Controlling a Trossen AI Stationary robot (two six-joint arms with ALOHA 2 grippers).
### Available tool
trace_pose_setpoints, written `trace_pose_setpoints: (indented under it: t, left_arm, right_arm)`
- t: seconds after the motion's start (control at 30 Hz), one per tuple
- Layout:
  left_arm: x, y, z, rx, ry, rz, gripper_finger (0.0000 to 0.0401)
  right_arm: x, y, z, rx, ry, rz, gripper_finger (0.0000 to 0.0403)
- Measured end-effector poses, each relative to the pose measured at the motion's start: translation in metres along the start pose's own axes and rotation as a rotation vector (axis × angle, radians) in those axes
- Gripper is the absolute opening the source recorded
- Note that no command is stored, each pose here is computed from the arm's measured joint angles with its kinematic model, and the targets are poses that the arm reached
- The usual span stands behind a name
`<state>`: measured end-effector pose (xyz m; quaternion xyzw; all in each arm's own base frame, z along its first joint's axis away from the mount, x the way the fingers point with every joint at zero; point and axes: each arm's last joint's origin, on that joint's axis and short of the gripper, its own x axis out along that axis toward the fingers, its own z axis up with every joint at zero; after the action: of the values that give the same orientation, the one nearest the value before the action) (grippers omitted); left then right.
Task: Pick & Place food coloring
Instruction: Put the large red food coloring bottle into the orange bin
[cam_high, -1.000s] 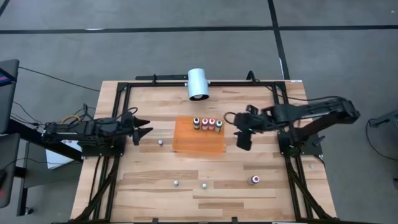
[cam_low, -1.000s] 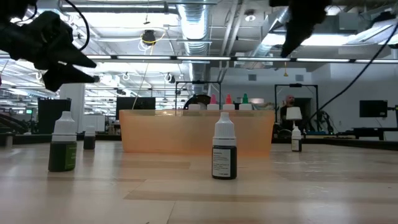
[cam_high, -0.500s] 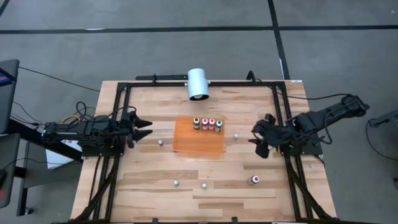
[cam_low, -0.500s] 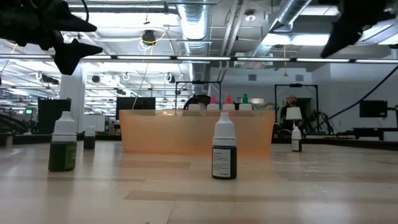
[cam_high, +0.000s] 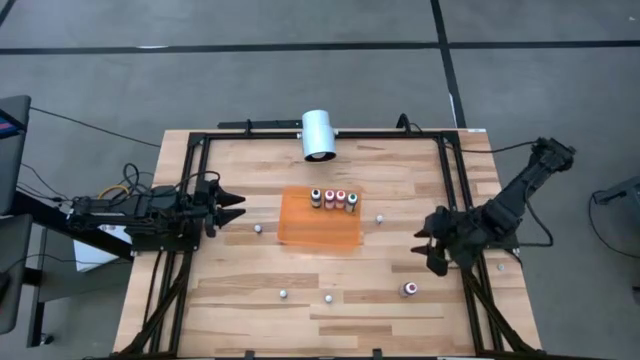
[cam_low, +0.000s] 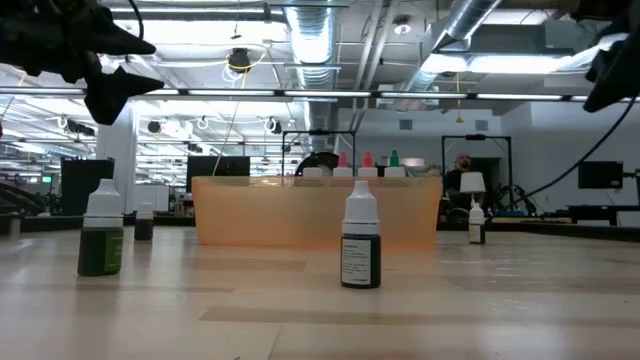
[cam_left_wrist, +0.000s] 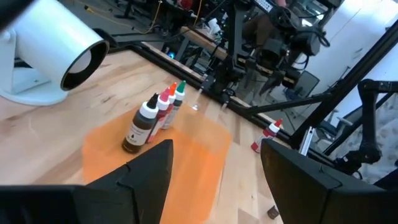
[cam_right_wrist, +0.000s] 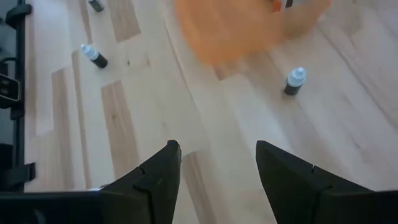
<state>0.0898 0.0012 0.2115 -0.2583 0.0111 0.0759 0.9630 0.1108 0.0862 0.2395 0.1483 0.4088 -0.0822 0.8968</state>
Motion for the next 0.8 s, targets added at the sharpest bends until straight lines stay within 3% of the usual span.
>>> trace_pose_setpoints:
  t: [0.47,0.8]
  left_arm:
    - [0.000,0.001,-0.001,-0.013,0.011,0.009,0.0235]
    - [0.000,0.001,-0.001,-0.072,0.011,0.010,0.0235]
  right_arm:
    - [-0.011,0.014,-0.041,0.028,-0.111,0.101,0.0194]
    - [-0.014,0.027,-0.053,-0.017,-0.128,0.167,0.0194]
